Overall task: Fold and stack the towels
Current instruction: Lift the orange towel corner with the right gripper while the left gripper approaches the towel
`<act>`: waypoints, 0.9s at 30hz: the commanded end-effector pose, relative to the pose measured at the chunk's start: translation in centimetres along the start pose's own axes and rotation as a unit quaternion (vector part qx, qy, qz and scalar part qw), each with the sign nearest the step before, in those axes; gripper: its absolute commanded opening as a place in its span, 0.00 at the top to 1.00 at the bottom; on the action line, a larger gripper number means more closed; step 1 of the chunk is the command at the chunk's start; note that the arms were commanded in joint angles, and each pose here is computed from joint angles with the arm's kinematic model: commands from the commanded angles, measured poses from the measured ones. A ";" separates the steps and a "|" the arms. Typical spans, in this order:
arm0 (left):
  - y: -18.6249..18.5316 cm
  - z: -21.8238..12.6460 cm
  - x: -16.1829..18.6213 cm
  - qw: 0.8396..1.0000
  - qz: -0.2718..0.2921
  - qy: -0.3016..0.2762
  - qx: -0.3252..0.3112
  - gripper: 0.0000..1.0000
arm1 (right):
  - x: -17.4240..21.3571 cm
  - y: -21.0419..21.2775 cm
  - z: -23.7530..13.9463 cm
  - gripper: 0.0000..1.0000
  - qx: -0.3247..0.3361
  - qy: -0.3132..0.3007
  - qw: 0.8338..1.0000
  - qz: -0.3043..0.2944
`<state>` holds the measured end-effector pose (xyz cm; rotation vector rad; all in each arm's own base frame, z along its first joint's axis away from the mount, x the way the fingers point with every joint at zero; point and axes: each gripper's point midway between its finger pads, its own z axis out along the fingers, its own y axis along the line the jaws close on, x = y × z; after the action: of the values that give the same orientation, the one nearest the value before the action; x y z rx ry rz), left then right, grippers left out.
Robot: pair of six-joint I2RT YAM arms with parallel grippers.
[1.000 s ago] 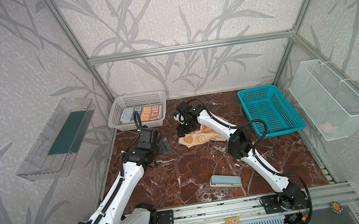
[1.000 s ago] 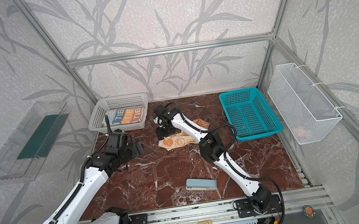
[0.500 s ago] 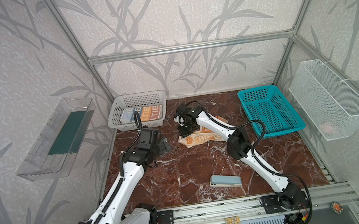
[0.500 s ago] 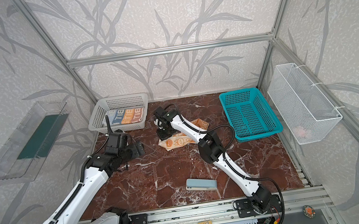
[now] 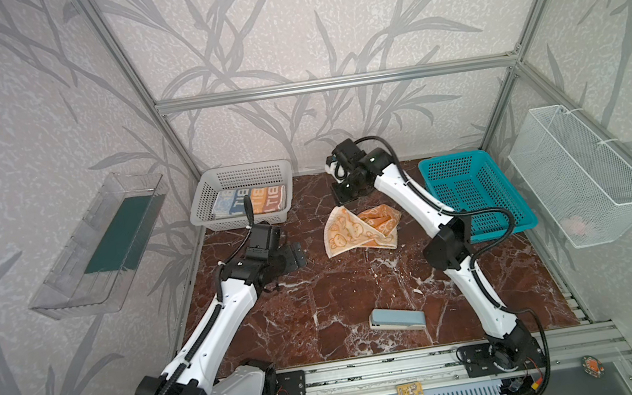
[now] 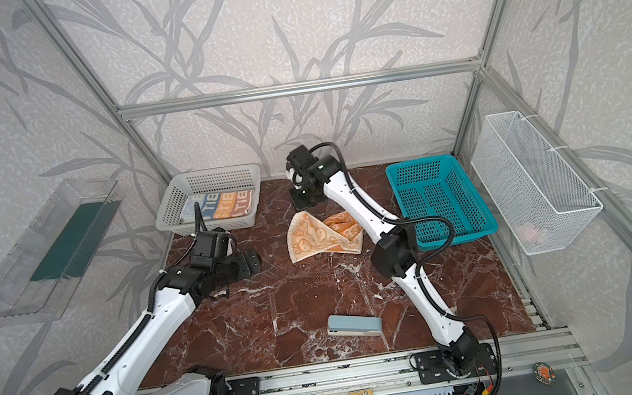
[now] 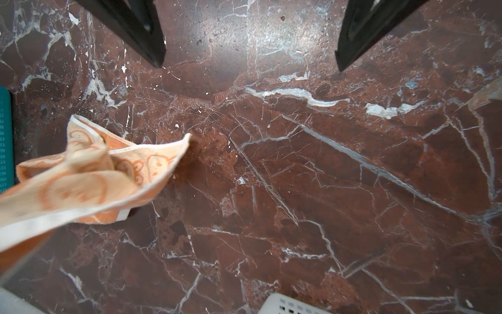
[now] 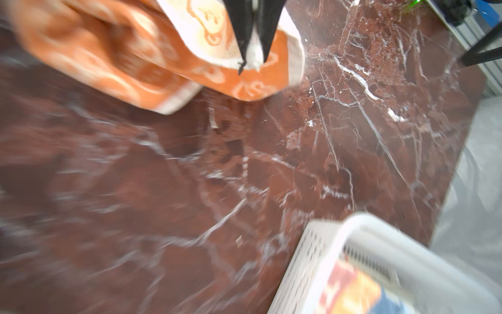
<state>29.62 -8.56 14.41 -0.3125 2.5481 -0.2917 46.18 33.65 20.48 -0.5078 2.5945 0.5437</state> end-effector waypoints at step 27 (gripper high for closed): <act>-15.2 11.2 1.6 0.976 0.122 0.138 0.113 0.13 | 10.3 -15.1 -0.3 1.00 0.041 0.113 0.983 0.138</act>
<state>35.80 -23.77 8.00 0.1822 2.7977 -0.4880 43.91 17.83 9.69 -0.1702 2.9665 0.4421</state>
